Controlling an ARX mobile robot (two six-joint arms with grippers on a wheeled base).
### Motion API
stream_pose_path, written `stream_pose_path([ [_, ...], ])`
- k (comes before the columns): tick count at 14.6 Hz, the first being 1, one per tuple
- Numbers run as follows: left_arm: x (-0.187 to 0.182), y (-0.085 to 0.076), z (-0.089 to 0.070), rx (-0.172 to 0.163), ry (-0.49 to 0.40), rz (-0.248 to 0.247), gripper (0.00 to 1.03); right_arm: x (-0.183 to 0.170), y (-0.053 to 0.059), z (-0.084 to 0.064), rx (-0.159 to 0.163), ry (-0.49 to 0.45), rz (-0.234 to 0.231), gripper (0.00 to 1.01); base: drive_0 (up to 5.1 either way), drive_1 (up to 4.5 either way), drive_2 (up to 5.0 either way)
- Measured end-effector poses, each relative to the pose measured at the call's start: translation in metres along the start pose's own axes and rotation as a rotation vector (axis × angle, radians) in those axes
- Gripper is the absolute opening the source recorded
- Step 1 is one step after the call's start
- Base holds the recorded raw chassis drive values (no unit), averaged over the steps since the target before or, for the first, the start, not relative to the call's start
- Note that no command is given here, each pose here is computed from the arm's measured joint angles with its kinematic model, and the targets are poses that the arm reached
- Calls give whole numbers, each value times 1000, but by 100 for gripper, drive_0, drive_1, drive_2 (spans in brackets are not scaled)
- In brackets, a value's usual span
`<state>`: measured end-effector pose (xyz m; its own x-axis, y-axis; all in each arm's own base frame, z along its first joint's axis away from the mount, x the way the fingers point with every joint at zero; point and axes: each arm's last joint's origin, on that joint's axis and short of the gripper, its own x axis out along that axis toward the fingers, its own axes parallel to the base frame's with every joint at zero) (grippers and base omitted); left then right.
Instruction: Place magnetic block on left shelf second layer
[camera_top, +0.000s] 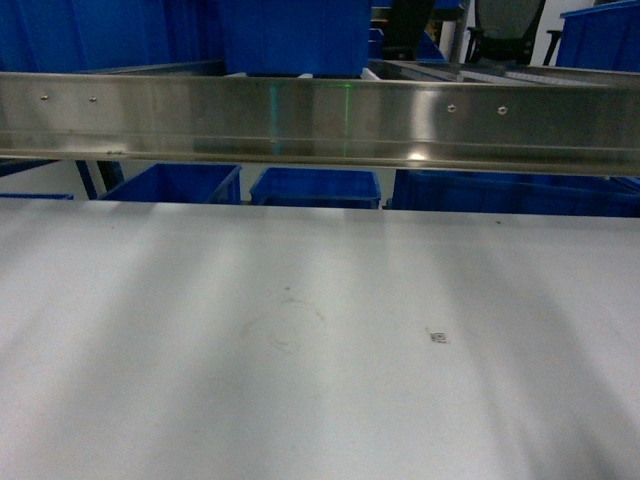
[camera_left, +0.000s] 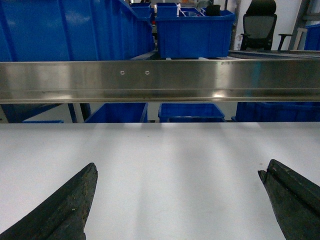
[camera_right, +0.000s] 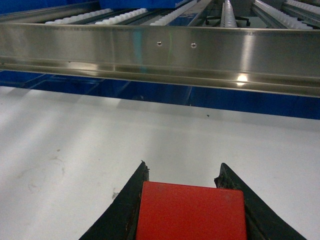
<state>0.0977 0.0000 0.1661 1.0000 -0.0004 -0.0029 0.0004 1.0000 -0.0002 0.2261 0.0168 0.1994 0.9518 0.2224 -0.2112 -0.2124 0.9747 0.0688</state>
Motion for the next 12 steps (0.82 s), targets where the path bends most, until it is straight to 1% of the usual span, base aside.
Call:
stream_pose_path([
  [12,0,0,0,0,0,0,98,0,0,0,0,0,0,34,-496,245,245],
])
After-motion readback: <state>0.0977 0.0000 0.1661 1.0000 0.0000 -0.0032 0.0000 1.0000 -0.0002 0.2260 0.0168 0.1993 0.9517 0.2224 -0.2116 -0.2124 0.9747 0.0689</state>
